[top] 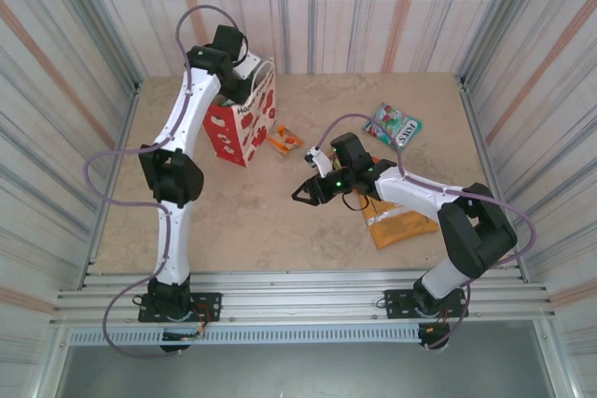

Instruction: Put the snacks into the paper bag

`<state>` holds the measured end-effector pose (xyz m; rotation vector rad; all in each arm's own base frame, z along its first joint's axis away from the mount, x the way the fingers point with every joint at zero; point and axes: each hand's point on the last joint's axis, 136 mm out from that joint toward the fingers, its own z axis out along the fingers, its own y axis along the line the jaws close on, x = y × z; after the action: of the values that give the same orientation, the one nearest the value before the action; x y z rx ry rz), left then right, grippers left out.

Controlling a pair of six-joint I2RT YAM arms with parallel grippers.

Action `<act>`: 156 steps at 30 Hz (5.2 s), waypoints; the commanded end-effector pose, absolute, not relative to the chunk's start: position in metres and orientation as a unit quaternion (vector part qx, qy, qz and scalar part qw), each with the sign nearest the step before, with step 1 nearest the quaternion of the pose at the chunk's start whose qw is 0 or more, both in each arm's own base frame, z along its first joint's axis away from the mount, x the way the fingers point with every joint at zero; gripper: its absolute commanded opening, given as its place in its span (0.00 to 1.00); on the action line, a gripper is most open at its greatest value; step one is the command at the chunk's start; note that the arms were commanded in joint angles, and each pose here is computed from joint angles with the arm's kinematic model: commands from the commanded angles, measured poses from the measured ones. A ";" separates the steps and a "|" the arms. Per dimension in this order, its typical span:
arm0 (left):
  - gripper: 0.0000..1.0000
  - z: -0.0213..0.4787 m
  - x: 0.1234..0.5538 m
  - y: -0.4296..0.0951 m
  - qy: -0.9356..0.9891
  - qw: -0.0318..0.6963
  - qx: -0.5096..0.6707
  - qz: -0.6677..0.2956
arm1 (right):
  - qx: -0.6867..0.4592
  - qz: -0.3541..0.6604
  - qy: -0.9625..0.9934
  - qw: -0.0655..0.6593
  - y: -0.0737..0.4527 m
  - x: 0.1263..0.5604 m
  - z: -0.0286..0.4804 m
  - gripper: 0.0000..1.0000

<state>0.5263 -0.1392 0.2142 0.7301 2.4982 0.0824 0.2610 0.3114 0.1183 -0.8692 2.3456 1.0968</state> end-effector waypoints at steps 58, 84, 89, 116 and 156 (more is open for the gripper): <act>0.42 0.201 0.253 -0.121 0.914 0.342 0.034 -0.217 | 0.277 0.352 0.881 0.153 0.360 0.457 0.028 0.45; 0.42 0.206 0.256 -0.138 0.893 0.363 0.085 -0.250 | 0.172 0.317 0.915 0.182 0.328 0.408 0.070 0.00; 0.45 0.210 0.251 -0.167 0.859 0.378 0.193 -0.286 | 0.113 0.317 0.927 0.166 0.314 0.370 0.089 0.00; 0.59 0.213 0.298 -0.222 0.814 0.367 0.061 -0.446 | -0.211 0.495 0.791 0.292 0.331 0.275 0.220 0.00; 0.07 0.433 0.390 -0.154 0.734 0.622 0.265 -0.057 | -0.167 0.422 0.835 0.311 0.305 0.294 0.207 0.45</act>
<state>0.3727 -0.1819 0.4311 0.5856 1.6816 -0.3248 0.2936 0.3117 0.1945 -0.4179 2.2339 1.1553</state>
